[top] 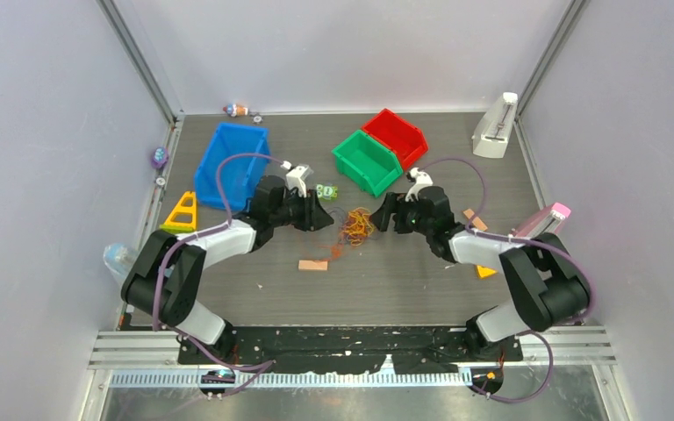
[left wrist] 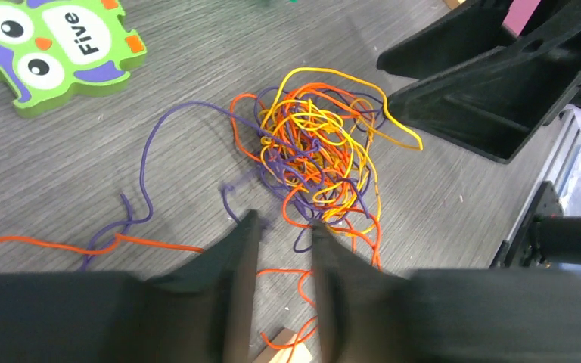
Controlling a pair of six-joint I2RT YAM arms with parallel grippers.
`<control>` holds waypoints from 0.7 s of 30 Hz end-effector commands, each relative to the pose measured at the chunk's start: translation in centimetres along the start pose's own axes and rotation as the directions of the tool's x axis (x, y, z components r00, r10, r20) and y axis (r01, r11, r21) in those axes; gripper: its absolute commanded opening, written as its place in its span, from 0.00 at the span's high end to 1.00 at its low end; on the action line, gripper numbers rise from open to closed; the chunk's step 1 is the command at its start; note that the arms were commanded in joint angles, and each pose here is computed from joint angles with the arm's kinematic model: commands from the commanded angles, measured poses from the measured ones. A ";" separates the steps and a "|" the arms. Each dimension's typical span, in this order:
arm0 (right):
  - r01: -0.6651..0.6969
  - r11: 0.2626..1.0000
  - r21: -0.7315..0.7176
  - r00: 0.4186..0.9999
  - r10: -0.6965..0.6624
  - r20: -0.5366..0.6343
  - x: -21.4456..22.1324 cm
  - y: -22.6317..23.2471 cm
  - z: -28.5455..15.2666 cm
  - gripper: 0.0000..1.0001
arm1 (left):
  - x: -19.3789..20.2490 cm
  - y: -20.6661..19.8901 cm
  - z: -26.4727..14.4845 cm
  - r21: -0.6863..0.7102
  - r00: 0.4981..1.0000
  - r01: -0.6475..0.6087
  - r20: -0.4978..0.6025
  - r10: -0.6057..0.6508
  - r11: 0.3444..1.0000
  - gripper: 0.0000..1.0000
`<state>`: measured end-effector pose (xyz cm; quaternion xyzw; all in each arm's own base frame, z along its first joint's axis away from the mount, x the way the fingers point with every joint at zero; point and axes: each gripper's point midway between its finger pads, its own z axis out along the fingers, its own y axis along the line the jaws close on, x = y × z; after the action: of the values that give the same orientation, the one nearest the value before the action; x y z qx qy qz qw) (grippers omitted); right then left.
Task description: Untangle the cables
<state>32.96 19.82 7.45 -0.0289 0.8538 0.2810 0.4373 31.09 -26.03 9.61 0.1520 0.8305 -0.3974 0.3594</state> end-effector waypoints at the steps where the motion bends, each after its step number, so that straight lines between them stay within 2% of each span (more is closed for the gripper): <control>1: 0.002 0.990 -0.142 0.997 -0.012 -0.070 0.5 3.2 1.3 0.17 | -0.5 0.2 0.4 -0.072 0.998 -0.056 -0.013 0.055 0.996 0.52; 2: 0.009 0.989 -0.145 0.997 -0.020 -0.076 0.4 3.5 1.6 0.17 | -0.4 0.0 0.5 -0.076 0.997 -0.070 -0.018 0.069 0.995 0.42; 4: 0.029 0.991 -0.131 0.990 -0.046 -0.130 1.7 3.9 2.5 0.17 | -0.1 -0.4 1.0 -0.085 0.994 -0.100 -0.050 0.096 0.991 0.33; 8: 0.049 0.990 -0.129 0.978 -0.073 -0.194 3.1 4.6 4.0 0.21 | 0.7 -0.8 2.4 -0.083 0.987 -0.120 -0.118 0.110 0.989 0.27; 11: 0.043 0.988 -0.146 0.969 -0.077 -0.234 3.9 5.1 4.8 0.41 | 1.3 -0.6 3.3 -0.076 0.984 -0.094 -0.159 0.081 0.993 0.27; 12: 0.040 0.989 -0.146 0.965 -0.075 -0.249 4.3 5.1 4.9 0.44 | 1.6 -0.4 3.6 -0.077 0.982 -0.084 -0.177 0.070 0.993 0.27; 15: 0.029 0.985 -0.170 0.961 -0.074 -0.266 4.8 5.7 5.0 0.68 | 2.7 0.2 4.4 -0.091 0.971 -0.059 -0.237 0.036 0.994 0.30; 18: 0.033 0.983 -0.181 0.963 -0.080 -0.259 4.6 6.0 4.8 0.87 | 3.3 0.8 4.7 -0.118 0.962 -0.041 -0.273 0.007 0.992 0.33; 21: 0.039 0.978 -0.206 0.973 -0.084 -0.216 3.8 6.6 4.1 0.94 | 3.7 1.2 5.1 -0.134 0.955 -0.026 -0.296 -0.015 0.991 0.34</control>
<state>31.72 27.32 3.47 -0.1154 0.8833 0.3241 0.3185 31.13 -29.18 3.88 0.1882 0.8940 -0.3184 0.2530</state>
